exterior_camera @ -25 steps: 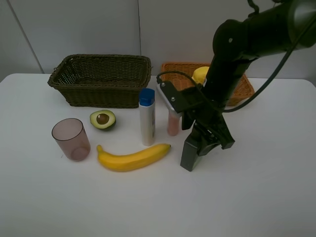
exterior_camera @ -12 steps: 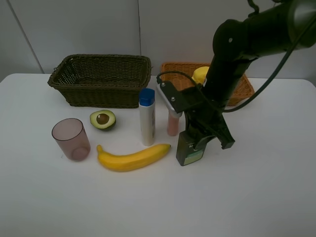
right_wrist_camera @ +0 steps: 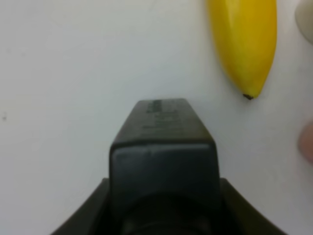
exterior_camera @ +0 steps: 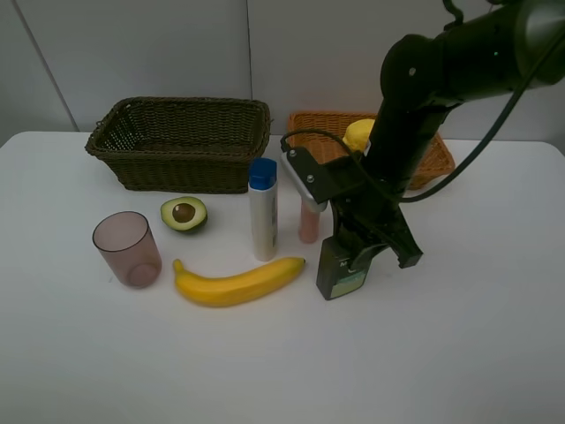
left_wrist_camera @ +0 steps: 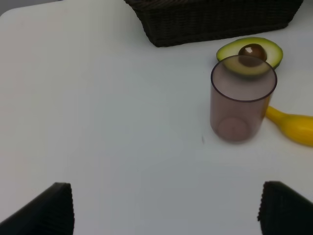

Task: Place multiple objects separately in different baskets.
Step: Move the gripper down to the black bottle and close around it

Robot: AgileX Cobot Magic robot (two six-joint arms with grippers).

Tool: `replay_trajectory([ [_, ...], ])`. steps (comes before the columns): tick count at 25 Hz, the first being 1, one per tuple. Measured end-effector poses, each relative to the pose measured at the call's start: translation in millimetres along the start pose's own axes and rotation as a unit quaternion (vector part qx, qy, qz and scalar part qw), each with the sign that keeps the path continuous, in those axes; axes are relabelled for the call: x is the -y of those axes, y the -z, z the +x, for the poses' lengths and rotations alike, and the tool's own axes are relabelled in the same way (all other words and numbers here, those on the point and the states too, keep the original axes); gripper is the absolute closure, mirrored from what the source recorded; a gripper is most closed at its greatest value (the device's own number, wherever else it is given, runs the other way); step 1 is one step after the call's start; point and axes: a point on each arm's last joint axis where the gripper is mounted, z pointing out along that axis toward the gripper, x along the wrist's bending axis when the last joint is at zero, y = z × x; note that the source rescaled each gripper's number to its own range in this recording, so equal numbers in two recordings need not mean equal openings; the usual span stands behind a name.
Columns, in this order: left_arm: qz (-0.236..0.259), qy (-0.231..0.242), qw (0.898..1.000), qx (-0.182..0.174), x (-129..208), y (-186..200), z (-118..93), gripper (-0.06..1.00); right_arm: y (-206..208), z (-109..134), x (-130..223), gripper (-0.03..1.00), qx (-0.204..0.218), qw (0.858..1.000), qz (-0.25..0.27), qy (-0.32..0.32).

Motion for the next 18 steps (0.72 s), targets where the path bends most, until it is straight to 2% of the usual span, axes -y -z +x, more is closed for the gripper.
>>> replay_trajectory([
  [9,0.0,0.0,1.0,0.0,0,0,0,-0.05,4,1,-1,0.86,-0.016,1.0,0.0,0.001],
  [18,0.0,0.0,1.0,0.0,0,0,0,-0.05,27,-6,-5,0.86,-0.039,0.999,-0.002,0.002],
])
